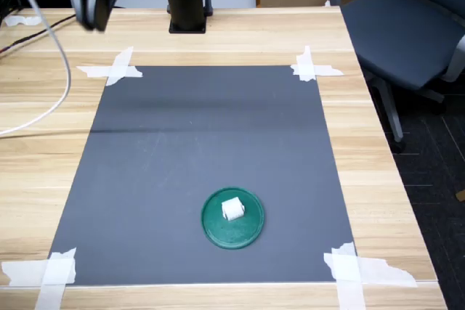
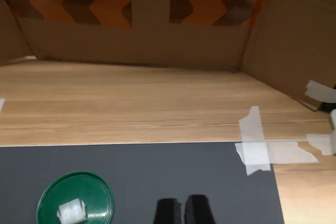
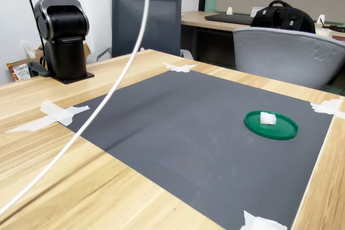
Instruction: Grasp a white terminal and put it in the green lid.
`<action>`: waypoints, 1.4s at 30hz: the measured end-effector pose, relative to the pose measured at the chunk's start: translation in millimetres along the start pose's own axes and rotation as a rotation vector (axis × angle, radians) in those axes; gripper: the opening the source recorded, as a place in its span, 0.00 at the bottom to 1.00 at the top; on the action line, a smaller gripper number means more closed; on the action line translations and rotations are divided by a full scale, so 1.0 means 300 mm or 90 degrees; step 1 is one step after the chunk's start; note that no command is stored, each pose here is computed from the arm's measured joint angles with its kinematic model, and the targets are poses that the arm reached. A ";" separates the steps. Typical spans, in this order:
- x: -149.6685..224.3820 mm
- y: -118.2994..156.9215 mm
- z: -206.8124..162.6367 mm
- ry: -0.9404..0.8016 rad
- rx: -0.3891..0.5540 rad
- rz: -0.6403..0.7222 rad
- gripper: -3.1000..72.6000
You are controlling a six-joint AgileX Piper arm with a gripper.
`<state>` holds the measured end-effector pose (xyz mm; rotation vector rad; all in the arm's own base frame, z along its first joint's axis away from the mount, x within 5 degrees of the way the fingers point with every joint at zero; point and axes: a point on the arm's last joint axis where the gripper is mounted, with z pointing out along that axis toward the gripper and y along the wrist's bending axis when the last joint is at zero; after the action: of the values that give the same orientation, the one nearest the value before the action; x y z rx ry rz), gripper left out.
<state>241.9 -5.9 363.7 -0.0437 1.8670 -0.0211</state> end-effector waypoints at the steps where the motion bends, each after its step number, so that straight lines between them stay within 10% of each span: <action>1: 0.019 0.001 -0.030 -0.017 0.005 0.005 0.01; 20: 0.410 -0.005 -0.434 -0.206 0.118 0.013 0.01; 42: 0.669 0.018 -0.448 -0.225 0.132 0.010 0.00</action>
<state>54.7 -9.9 211.0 0.1045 1.5036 -0.1853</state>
